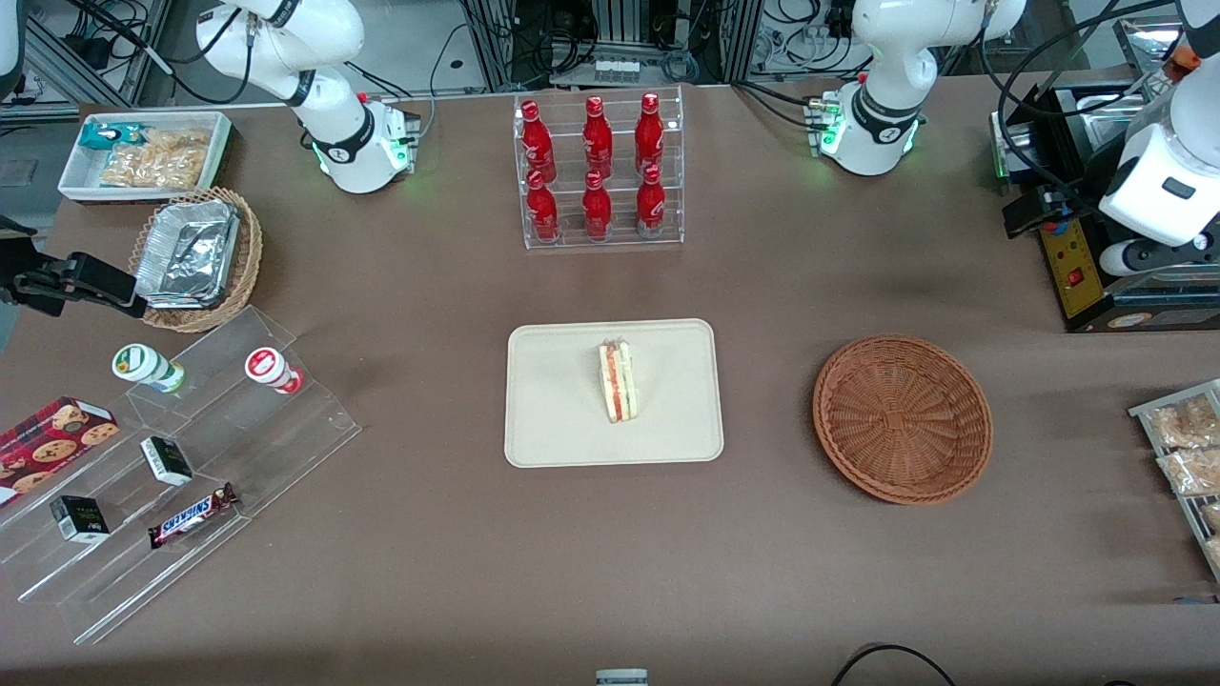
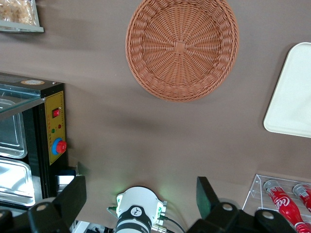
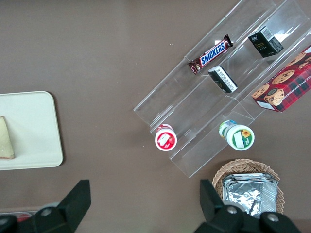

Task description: Place sandwich from basket to tray

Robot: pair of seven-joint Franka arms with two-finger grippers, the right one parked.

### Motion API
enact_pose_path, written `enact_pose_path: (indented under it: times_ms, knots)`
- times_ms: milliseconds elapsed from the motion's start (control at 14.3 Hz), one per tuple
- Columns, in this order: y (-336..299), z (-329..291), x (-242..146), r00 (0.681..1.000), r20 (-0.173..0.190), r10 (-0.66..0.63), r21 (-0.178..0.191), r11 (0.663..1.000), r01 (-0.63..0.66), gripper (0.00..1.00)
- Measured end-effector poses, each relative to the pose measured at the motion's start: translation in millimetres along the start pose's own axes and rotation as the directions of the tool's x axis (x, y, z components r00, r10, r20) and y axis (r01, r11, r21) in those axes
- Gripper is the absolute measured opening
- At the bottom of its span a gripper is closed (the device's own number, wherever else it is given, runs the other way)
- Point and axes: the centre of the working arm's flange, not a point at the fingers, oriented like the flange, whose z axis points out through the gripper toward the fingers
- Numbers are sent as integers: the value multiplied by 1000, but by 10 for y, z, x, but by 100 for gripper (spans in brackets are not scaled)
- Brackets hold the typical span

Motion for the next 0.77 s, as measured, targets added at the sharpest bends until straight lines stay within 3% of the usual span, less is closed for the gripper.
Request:
enact_pose_path:
  times_ms: [767]
  knots:
    - [110, 11, 105, 1000, 6, 18, -23, 1000, -18, 100]
